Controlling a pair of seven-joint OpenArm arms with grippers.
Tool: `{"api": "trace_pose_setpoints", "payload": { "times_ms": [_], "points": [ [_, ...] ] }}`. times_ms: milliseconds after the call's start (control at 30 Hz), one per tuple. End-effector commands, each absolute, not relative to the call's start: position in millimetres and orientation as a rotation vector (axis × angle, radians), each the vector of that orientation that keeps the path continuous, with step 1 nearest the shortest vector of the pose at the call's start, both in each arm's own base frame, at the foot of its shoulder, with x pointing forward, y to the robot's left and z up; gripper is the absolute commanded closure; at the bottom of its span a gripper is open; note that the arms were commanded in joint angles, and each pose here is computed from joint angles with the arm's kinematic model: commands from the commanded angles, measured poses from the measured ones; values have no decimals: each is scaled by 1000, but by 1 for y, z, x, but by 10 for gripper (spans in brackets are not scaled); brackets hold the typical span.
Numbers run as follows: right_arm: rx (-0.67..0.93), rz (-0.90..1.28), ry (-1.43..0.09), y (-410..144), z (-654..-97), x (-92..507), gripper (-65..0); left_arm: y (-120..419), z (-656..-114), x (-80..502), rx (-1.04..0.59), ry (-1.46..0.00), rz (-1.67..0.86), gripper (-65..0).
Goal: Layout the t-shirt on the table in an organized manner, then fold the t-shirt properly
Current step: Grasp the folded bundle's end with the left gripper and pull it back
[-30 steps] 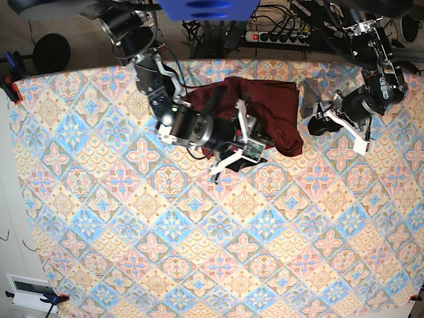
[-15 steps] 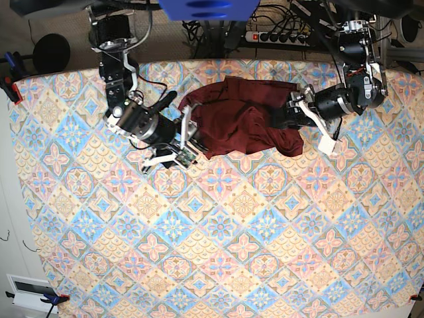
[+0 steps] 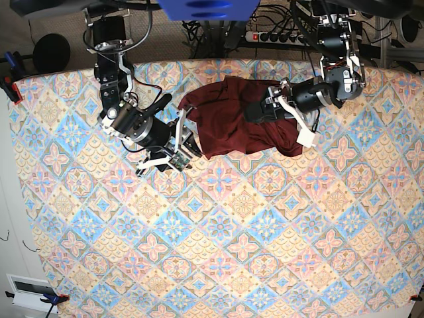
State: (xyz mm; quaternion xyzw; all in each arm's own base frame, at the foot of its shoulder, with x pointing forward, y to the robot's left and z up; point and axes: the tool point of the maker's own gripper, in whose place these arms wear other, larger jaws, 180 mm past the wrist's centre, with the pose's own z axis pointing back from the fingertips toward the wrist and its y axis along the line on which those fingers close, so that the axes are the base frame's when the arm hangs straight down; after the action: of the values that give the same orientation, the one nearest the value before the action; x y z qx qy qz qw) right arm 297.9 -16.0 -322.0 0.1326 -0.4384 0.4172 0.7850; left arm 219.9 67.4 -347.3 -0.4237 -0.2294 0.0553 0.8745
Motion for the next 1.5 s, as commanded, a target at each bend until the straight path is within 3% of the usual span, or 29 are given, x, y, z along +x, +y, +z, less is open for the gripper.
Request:
{"api": "trace_pose_setpoints", "payload": {
  "times_ms": [0,333,567,700,867,1000,1133,1200,1467],
  "points": [
    [301,894,-1001,-12,-307,304,-189,65,-335,231,-910,-530,108,-320],
    [300,895,-999,-13,-308,303,-189,58,-354,232,-816,-501,157,-323],
    [282,900,-996,-21,-309,304,-189,53,-360,228,-824,-431,255,-525],
    [268,881,-1001,-28,-308,307,-189,53,-360,228,-822,-431,257,-533],
    [258,866,-1004,-33,-307,310,-189,60,-368,227,-759,-428,254,-463],
    [254,861,-1005,-35,-307,311,-189,60,-372,226,-735,-426,252,-253],
    [254,861,-1005,-35,-307,310,-189,62,-374,225,-731,-440,272,-136],
    [254,861,-1005,-35,-307,310,-189,64,-374,225,-728,-443,276,-7],
    [255,861,-1005,-35,-307,310,-188,69,-356,223,-710,-498,244,0]
  ]
}}
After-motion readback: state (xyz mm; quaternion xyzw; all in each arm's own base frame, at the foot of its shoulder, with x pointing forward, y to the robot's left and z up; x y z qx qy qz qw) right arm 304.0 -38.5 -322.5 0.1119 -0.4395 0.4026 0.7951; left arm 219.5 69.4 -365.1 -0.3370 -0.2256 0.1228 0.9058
